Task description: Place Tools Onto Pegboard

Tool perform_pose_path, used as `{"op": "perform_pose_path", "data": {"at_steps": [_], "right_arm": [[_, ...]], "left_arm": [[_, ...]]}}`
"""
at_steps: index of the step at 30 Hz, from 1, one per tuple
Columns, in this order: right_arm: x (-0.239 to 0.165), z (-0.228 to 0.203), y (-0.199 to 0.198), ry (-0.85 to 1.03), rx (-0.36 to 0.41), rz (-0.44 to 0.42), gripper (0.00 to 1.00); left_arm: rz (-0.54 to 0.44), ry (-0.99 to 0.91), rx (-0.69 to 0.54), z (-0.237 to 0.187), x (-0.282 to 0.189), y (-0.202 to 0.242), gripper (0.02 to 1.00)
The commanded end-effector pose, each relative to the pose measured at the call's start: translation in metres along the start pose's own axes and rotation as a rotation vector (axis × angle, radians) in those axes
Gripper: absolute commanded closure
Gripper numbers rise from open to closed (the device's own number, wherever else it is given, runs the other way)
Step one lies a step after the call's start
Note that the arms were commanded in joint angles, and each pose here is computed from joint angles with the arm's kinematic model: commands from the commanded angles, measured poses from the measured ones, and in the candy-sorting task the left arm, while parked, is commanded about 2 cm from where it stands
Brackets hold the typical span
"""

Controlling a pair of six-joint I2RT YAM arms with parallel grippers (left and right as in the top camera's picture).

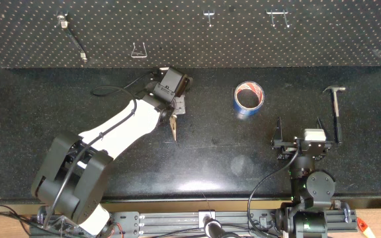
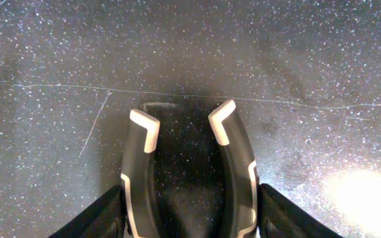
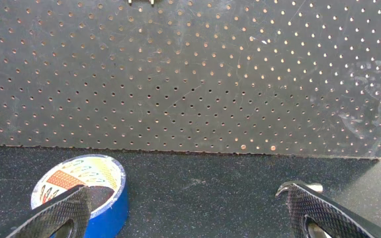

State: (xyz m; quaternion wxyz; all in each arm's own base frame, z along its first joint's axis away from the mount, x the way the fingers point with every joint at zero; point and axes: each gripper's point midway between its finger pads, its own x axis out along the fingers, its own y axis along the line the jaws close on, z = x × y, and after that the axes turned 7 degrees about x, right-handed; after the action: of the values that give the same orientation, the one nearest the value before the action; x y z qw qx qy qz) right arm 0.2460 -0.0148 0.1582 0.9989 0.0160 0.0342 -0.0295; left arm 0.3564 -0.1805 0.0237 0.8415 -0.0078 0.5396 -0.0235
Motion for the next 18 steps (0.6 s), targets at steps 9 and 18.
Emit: {"op": "perform_pose_path", "data": {"at_steps": [9,18], "right_arm": [[0.000,0.000,0.001,-0.001,0.019,0.005,0.047],[0.000,0.000,0.001,-0.001,0.019,0.005,0.047]], "left_arm": [[-0.019,0.027,-0.016,-0.003,0.002,-0.004,0.956],[0.005,0.070,-0.008,-0.013,0.002,0.002,0.989]]}}
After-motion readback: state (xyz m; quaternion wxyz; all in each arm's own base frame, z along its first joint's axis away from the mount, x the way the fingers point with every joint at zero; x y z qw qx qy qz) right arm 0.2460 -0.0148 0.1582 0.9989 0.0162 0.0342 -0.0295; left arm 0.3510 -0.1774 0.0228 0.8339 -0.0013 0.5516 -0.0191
